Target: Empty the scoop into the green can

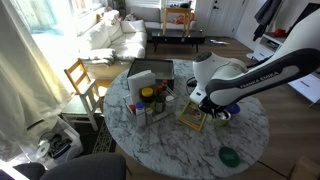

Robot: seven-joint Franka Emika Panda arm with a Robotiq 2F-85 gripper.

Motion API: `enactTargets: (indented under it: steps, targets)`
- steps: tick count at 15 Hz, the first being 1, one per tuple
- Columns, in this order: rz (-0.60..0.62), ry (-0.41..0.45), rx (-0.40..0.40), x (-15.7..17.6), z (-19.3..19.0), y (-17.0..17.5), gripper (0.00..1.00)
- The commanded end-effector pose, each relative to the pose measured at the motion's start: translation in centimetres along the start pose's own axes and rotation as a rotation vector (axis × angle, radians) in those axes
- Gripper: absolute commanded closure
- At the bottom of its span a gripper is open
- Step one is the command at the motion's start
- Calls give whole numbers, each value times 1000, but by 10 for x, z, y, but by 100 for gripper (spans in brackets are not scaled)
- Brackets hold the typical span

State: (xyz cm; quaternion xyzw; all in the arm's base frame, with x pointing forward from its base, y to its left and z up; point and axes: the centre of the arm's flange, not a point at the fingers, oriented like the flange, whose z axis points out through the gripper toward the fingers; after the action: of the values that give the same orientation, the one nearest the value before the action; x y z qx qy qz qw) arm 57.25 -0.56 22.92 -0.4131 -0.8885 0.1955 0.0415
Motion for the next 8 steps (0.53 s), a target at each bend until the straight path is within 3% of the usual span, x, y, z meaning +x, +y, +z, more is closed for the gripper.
enactTargets:
  steps: [1,8]
  targets:
    - [89,45,-120,2,11,-27,98]
    - [255,33,-294,2,10,-63,98]
